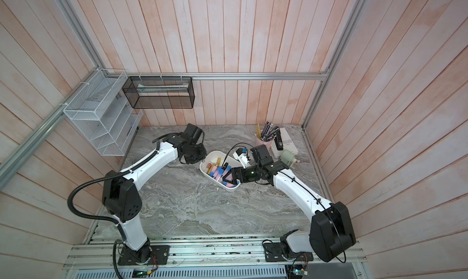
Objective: Put the lipstick into the storage box
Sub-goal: Place the lipstick in the storage box, then adjust the storage box at the center of the board.
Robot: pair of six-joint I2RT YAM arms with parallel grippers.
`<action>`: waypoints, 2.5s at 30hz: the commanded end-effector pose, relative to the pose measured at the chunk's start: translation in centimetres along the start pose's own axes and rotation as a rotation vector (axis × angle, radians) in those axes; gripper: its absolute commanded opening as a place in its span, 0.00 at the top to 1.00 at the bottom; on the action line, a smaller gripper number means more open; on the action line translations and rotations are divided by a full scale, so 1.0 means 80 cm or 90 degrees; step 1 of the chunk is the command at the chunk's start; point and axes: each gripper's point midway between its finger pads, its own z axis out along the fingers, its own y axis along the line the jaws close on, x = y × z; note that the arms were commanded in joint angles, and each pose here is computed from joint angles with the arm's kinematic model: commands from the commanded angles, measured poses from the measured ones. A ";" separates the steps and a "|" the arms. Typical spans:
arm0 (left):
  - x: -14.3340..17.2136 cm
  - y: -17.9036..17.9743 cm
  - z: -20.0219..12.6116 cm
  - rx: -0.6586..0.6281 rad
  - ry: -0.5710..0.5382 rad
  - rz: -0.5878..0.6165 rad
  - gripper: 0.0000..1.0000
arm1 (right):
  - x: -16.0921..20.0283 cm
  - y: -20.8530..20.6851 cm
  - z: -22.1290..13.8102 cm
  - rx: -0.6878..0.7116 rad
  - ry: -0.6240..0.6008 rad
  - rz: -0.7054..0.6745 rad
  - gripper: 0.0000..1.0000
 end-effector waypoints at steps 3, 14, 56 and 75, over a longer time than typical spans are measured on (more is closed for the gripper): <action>0.029 -0.040 0.039 0.009 0.059 0.079 0.83 | 0.012 -0.008 -0.017 0.039 -0.015 0.028 0.02; 0.072 -0.047 0.085 0.005 0.117 0.142 0.49 | 0.030 -0.010 -0.035 0.065 -0.031 0.055 0.02; 0.029 0.123 0.095 -0.074 0.084 0.162 0.74 | -0.002 -0.170 0.032 0.254 -0.052 0.289 0.56; -0.009 0.174 -0.046 -0.119 -0.151 0.130 0.00 | -0.090 -0.147 -0.028 0.336 -0.107 0.128 0.02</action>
